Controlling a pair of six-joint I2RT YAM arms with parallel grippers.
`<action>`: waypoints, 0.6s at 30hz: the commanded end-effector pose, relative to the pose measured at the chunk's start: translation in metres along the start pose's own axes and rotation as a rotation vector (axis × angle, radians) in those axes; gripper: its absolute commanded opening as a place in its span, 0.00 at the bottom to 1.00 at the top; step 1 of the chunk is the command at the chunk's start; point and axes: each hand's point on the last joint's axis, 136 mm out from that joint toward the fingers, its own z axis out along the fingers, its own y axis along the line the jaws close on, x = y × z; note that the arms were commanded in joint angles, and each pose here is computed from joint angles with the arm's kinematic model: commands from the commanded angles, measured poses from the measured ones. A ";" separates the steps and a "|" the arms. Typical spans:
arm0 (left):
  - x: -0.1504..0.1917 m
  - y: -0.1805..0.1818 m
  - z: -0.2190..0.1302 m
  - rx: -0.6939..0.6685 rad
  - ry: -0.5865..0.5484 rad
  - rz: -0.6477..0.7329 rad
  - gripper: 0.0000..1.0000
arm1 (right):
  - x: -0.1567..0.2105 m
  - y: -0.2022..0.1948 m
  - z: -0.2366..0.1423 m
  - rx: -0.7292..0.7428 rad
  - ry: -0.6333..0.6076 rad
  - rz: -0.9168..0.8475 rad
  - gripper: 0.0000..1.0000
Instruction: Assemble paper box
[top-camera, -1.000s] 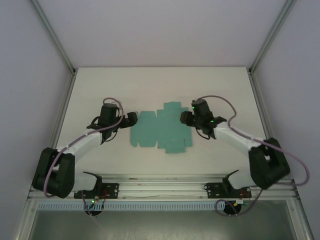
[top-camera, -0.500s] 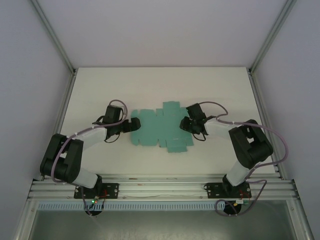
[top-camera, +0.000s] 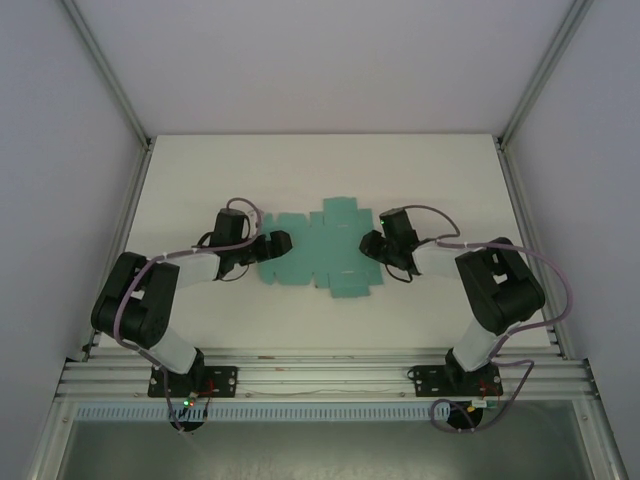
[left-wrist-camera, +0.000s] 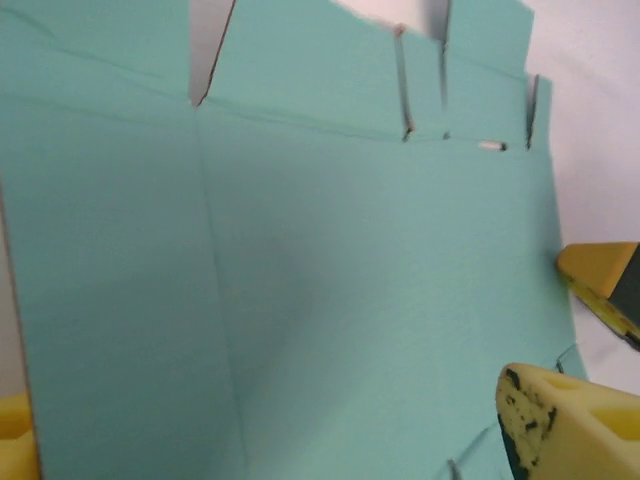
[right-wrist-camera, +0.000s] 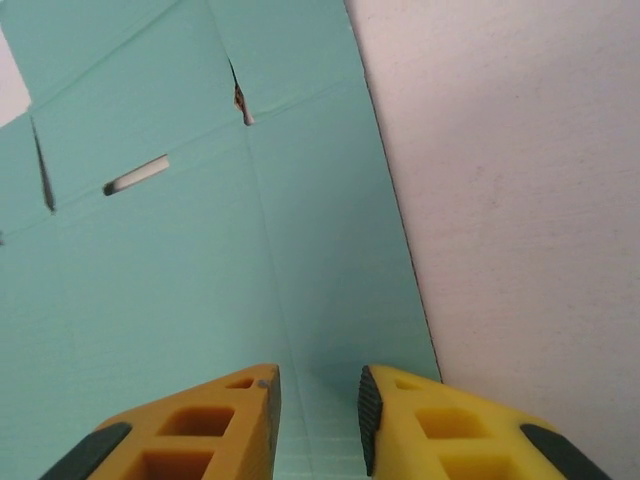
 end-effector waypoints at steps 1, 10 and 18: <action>-0.009 -0.021 -0.001 0.107 -0.033 0.011 0.80 | 0.052 -0.050 0.009 0.130 0.159 0.051 0.29; -0.014 -0.032 -0.016 0.150 -0.102 0.022 0.36 | 0.048 -0.038 0.008 0.023 0.148 0.023 0.29; -0.027 -0.055 -0.034 0.224 -0.176 0.083 0.00 | 0.020 -0.013 -0.020 -0.052 0.059 -0.082 0.37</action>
